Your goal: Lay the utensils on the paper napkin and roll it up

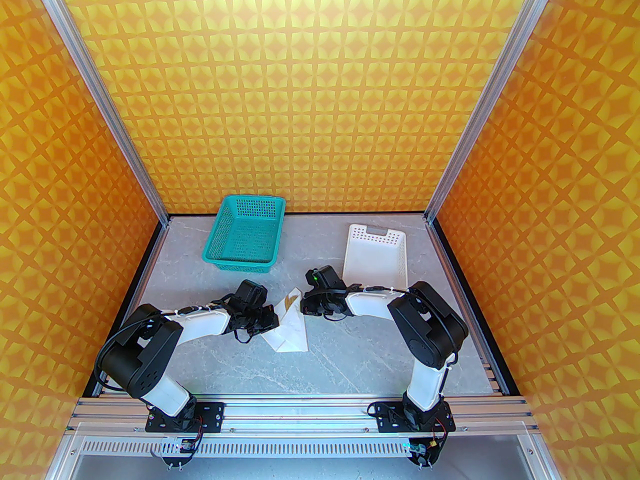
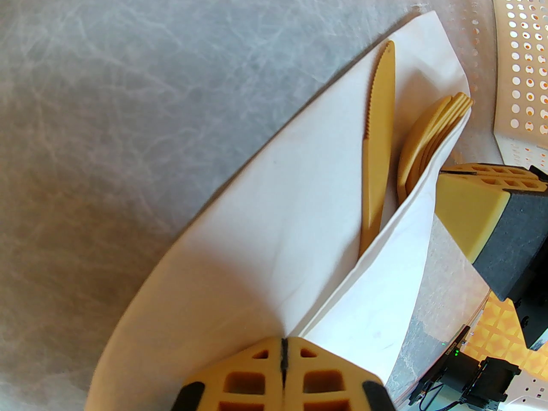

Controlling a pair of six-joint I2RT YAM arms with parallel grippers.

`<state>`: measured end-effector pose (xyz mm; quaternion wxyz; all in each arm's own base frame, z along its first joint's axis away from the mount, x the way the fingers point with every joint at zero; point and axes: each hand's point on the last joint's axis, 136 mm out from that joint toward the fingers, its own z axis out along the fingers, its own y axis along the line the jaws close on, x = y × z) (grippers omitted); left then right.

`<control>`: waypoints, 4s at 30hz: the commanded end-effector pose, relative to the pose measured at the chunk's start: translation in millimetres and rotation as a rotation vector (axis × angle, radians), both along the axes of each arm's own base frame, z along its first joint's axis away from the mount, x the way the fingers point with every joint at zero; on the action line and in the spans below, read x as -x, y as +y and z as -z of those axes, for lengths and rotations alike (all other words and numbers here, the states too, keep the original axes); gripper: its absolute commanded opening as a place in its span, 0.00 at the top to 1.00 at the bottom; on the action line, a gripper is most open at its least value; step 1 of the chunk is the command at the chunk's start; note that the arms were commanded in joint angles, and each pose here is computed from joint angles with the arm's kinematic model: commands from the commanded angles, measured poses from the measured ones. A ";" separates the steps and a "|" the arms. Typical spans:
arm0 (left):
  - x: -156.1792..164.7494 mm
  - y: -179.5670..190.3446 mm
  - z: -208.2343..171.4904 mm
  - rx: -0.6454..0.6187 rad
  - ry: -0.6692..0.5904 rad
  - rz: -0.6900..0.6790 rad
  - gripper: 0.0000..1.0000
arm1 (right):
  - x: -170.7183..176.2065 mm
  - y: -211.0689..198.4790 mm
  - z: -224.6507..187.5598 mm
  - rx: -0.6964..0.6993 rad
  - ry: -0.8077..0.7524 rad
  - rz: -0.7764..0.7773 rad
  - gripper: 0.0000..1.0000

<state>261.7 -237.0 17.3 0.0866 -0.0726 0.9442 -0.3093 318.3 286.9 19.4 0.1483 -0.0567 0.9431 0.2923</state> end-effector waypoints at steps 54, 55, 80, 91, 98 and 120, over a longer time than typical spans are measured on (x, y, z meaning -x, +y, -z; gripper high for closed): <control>9.6 5.3 3.7 -0.016 0.008 -0.024 1.00 | 52.2 -10.8 -33.6 0.333 -0.143 -0.016 0.49; 10.0 5.2 3.5 -0.014 0.007 -0.025 1.00 | 53.4 -9.7 -31.7 0.338 -0.142 -0.020 0.49; 13.7 4.9 7.5 -0.009 0.013 -0.031 1.00 | 57.6 25.0 6.1 0.462 -0.138 -0.130 0.40; 15.7 7.3 11.6 -0.022 0.022 -0.030 1.00 | 62.7 -15.7 27.0 0.648 -0.116 -0.109 0.41; 15.7 8.6 12.7 -0.034 0.023 -0.028 1.00 | 60.9 -28.8 20.1 0.678 -0.118 -0.088 0.41; 14.7 8.4 12.2 -0.038 0.020 -0.025 1.00 | 61.8 -6.3 -2.6 0.534 -0.115 -0.117 0.40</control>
